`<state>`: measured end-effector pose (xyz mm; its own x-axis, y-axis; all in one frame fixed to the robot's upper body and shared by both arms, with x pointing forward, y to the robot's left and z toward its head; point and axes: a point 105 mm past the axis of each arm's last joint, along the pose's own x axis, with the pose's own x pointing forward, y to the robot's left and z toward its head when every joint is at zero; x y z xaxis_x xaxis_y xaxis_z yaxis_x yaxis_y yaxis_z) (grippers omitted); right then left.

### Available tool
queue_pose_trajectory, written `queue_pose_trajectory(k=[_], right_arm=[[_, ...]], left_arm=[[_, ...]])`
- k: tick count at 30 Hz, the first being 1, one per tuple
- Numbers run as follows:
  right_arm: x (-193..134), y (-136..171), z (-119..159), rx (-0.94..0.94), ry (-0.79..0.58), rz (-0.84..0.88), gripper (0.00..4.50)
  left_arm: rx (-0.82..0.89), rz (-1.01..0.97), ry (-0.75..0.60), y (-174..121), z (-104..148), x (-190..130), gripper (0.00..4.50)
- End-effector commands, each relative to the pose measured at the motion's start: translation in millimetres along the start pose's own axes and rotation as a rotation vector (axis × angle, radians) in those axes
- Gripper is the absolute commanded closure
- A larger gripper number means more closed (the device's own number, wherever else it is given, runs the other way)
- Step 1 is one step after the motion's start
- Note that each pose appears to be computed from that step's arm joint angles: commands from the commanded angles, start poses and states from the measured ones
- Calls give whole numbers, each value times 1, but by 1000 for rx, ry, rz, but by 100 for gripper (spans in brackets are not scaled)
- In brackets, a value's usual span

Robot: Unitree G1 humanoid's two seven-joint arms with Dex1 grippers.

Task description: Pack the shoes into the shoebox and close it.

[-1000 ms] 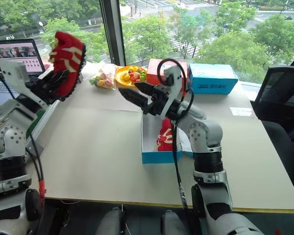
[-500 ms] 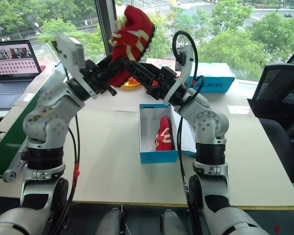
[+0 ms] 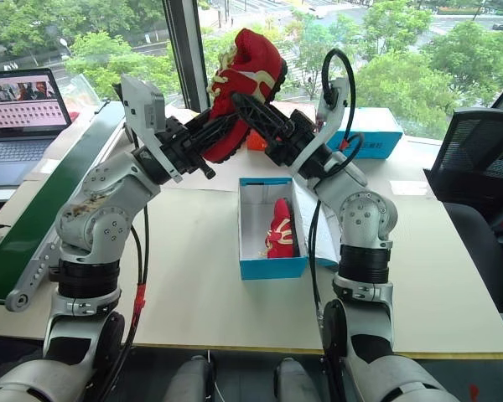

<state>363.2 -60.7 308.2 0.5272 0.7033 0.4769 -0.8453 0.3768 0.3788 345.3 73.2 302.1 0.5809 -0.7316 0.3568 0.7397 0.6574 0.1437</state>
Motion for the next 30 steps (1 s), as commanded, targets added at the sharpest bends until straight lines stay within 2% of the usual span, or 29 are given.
queue_pose_trajectory(k=[1,4,6,9,11,12,14,16,20,25,30], right_arm=[[7,20,22,-31,-74,69,350],[9,20,22,-39,-71,60,395],[9,14,23,-110,-33,-1,402],[9,0,22,-277,90,-127,403],[6,-3,20,-376,171,-155,403],[4,-5,19,-406,205,-171,403],[0,-9,10,-413,286,-199,403],[-6,-15,-3,-334,368,-236,403],[-31,-36,-43,-252,548,-313,403],[-45,-39,-69,-110,598,-329,403],[-56,-38,-78,-88,646,-345,403]], left_arm=[[9,-47,-40,-13,12,2,379],[-11,-9,-44,-6,12,-3,295],[9,-38,-5,-4,9,-15,215],[109,-11,136,13,-3,-41,101],[290,41,318,35,-21,-66,27],[362,46,397,42,-29,-77,5],[371,29,457,43,-36,-91,5],[322,24,436,40,-37,-95,5],[341,15,445,36,-43,-93,5],[307,39,403,31,-41,-91,5],[285,62,401,28,-43,-96,5]])
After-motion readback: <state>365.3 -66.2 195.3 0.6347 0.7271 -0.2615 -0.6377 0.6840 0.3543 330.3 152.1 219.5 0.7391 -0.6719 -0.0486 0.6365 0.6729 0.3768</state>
